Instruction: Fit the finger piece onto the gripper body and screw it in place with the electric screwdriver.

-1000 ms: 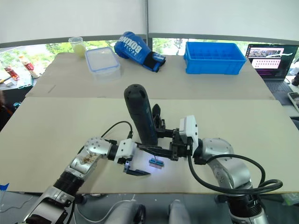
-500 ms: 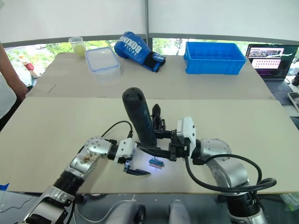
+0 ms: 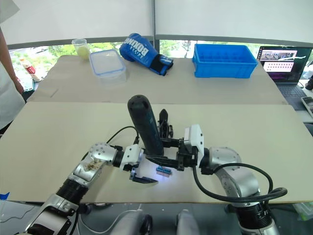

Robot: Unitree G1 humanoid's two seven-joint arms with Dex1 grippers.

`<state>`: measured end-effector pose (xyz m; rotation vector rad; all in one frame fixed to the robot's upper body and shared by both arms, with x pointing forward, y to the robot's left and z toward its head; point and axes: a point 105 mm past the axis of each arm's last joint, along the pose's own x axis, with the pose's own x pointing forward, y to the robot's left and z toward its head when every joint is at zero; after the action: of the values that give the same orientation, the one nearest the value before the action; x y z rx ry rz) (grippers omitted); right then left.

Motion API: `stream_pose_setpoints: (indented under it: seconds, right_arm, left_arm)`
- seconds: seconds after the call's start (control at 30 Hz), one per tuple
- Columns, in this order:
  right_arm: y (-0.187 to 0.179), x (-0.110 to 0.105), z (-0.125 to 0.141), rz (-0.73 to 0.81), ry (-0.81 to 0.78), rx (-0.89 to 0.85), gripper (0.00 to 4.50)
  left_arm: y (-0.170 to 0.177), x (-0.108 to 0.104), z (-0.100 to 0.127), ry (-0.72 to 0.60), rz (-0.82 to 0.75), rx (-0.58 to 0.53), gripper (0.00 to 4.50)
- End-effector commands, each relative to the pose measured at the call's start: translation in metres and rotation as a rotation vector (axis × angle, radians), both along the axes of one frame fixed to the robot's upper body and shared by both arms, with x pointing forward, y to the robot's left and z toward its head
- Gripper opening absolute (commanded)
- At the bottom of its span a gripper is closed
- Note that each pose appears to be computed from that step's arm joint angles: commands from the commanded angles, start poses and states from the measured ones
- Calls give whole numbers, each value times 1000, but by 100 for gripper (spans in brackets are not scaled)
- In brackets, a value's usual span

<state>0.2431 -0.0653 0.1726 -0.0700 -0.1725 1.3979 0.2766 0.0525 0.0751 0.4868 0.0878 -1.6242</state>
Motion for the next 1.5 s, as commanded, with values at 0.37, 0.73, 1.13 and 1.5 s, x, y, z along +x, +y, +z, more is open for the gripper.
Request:
stream_pose_setpoints:
  seconds: [0.37,0.73,1.13,1.5]
  right_arm:
    - [-1,-3,15,8,-74,34,192]
    - [-1,-2,14,6,-71,32,192]
    - [-1,-1,14,-1,-67,34,192]
    - [0,0,13,-5,-66,35,192]
  left_arm:
    - [-6,0,13,-29,-17,-42,450]
    - [-6,0,12,-27,-16,-42,450]
    - [-7,0,13,-26,-15,-43,450]
    - [-7,-1,12,-25,-16,-42,450]
